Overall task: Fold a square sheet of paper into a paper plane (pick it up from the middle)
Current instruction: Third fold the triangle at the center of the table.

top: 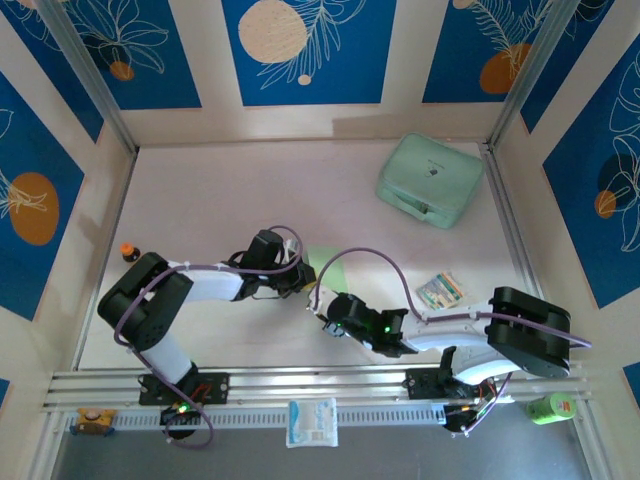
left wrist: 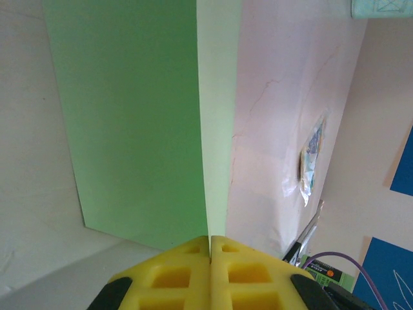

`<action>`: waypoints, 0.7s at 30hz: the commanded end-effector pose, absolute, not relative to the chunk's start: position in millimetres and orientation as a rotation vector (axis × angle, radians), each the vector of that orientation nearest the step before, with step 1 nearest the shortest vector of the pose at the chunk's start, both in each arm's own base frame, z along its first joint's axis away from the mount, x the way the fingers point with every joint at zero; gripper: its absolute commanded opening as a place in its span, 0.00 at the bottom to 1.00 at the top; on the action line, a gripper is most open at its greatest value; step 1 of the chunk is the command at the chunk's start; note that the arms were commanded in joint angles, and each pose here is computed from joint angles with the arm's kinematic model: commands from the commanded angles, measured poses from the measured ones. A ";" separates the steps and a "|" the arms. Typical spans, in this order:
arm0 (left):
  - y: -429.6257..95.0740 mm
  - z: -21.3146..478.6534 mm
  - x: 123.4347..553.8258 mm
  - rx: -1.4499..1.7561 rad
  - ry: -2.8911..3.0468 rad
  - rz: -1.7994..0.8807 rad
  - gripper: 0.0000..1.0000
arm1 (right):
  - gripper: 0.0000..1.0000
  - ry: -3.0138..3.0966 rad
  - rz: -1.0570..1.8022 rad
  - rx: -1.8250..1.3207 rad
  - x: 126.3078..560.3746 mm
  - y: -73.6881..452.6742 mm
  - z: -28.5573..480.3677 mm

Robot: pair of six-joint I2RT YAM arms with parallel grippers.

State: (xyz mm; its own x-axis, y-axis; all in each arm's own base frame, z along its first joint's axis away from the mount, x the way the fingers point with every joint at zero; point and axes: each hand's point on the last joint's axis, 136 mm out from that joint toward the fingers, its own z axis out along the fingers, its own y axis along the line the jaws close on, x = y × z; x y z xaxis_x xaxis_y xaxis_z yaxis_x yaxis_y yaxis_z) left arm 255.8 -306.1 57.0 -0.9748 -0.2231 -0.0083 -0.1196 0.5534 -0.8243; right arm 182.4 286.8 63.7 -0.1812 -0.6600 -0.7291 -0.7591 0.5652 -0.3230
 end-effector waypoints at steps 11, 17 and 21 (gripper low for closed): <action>-303.7 65.0 258.5 -0.276 2.655 -1.406 0.11 | 0.08 1.905 0.167 -1.090 186.0 284.2 72.6; -295.5 67.0 259.7 -0.284 2.645 -1.350 0.33 | 0.04 1.950 0.245 -1.062 183.1 285.0 74.7; -271.9 70.1 261.9 -0.305 2.645 -1.175 0.50 | 0.04 2.101 0.451 -1.036 172.0 289.7 73.7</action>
State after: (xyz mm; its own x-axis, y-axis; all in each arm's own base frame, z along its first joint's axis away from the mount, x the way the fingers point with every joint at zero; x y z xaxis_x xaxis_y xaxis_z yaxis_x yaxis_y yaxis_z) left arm 256.8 -294.0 68.1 -0.9680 -0.2421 -0.0665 -0.0931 0.5921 -0.8004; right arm 183.7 281.3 68.9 -0.2940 -0.5848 -0.7560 -0.7671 0.6163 -0.1784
